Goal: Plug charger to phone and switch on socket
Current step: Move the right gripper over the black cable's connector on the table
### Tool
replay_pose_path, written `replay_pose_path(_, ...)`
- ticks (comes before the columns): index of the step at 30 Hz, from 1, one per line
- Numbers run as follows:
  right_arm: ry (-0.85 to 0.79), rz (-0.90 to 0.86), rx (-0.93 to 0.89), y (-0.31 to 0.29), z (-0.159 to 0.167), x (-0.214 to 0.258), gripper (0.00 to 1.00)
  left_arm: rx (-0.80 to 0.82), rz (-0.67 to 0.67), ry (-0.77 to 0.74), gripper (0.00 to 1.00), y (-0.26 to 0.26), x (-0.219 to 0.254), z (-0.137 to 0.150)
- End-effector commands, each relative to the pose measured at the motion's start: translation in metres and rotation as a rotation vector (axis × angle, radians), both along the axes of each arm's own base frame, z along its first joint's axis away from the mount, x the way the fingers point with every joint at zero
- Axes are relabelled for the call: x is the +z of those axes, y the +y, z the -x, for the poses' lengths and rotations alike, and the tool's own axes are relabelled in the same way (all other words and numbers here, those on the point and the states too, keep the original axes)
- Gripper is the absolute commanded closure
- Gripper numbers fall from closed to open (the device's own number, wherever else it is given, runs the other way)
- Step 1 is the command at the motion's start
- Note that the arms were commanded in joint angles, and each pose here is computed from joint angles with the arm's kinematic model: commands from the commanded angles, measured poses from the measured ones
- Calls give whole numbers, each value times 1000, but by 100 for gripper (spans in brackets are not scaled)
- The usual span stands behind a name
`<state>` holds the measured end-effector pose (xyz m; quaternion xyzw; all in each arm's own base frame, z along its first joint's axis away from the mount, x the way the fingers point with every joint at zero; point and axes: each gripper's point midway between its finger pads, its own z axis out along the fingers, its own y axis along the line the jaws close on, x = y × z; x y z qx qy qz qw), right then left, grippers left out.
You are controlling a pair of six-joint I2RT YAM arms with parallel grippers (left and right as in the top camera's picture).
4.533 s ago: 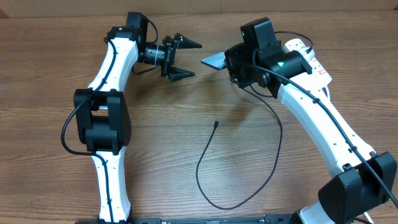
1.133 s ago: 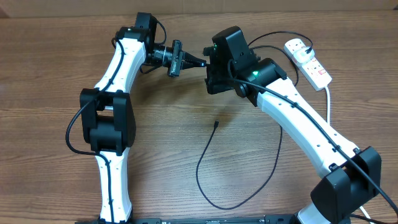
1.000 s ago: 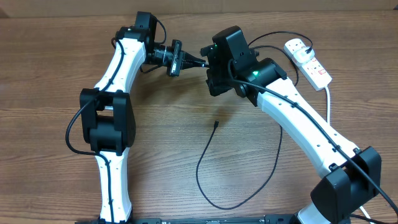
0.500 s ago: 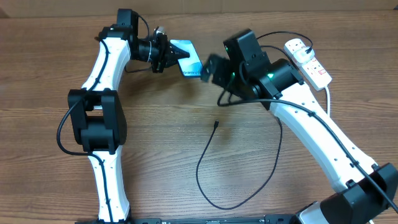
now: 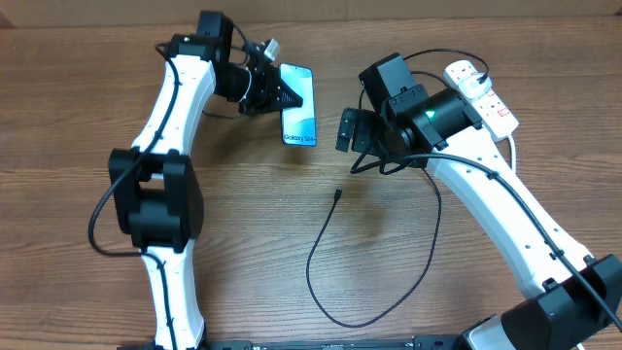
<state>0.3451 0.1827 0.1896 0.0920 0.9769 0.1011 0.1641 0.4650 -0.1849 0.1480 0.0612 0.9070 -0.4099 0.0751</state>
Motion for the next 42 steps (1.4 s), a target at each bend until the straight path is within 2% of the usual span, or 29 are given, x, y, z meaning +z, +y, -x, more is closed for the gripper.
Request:
replay_pose_path(1, 27, 6, 16, 5, -5, -10, 9, 75, -166, -136, 96, 28, 32, -10)
replay_pose_path(11, 244, 49, 47, 22, 0, -89, 31, 76, -194, -82, 96, 32, 26, 1)
replay_pose_path(15, 304, 80, 47, 26, 5, -114, 44, 94, -237, -74, 96, 38, 21, 0)
replay_pose_path(22, 412, 90, 70, 42, 22, -147, 49, 139, -289, -30, 96, 47, 15, 3)
replay_pose_path(27, 466, 119, 68, 36, 35, -149, 58, 138, -290, -24, 96, 47, 15, 4)
replay_pose_path(33, 493, 134, 11, 29, 43, -143, 56, 139, -290, -24, 96, 48, 15, 4)
replay_pose_path(36, 473, 145, 8, 23, 49, -120, 56, 139, -290, -23, 96, 48, 15, 4)
replay_pose_path(42, 319, 225, -56, 2, 55, -66, 53, 141, -289, -26, 96, 48, 15, 3)
